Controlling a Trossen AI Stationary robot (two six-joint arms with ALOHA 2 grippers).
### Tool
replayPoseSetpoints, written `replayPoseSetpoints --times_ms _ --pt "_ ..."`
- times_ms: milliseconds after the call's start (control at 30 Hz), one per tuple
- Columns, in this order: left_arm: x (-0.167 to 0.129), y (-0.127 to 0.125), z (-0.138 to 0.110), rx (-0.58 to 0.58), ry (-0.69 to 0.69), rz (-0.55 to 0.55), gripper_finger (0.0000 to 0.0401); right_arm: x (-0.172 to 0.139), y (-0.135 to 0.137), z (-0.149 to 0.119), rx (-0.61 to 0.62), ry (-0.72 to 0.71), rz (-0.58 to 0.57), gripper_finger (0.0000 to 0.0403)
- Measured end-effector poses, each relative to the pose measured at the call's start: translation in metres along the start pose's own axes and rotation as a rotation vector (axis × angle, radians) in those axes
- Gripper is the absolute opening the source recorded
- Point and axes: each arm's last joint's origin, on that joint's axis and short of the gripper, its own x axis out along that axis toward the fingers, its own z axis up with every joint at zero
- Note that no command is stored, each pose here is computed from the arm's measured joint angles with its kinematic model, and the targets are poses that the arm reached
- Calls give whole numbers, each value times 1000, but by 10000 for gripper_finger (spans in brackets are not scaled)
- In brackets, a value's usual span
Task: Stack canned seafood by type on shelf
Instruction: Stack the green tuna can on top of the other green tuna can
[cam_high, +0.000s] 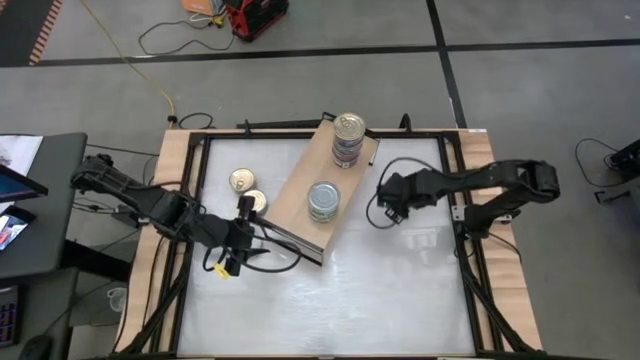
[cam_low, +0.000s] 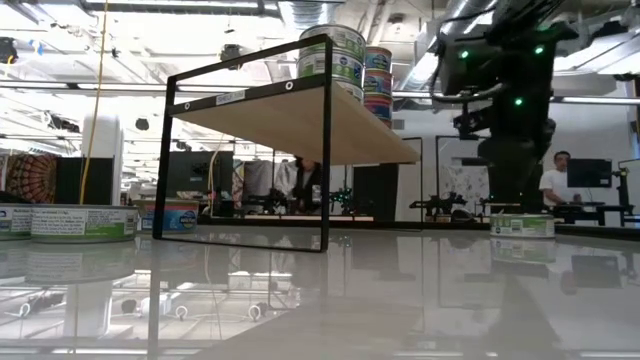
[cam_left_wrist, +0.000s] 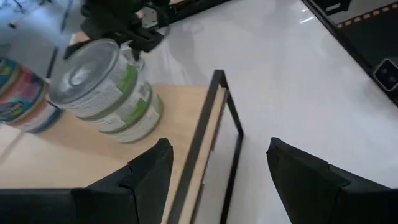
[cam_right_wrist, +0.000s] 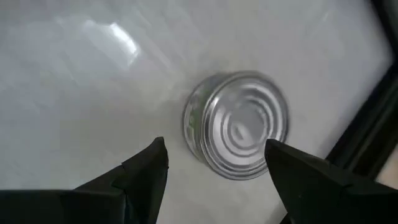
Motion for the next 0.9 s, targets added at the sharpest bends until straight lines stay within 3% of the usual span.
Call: replayPoseSetpoints --times_ms 133,533,667,900 --pt "0 1 1 19 -11 38 248 4 3 -8 -25 -20 -60 299" --pt "-1 3 3 18 -30 65 248 30 9 -29 -8 -1 -51 236" --pt "-1 3 4 21 -35 81 248 35 9 -33 -68 17 -66 187" --pt "-2 4 4 11 -33 104 248 39 25 -37 -162 -21 -93 59"
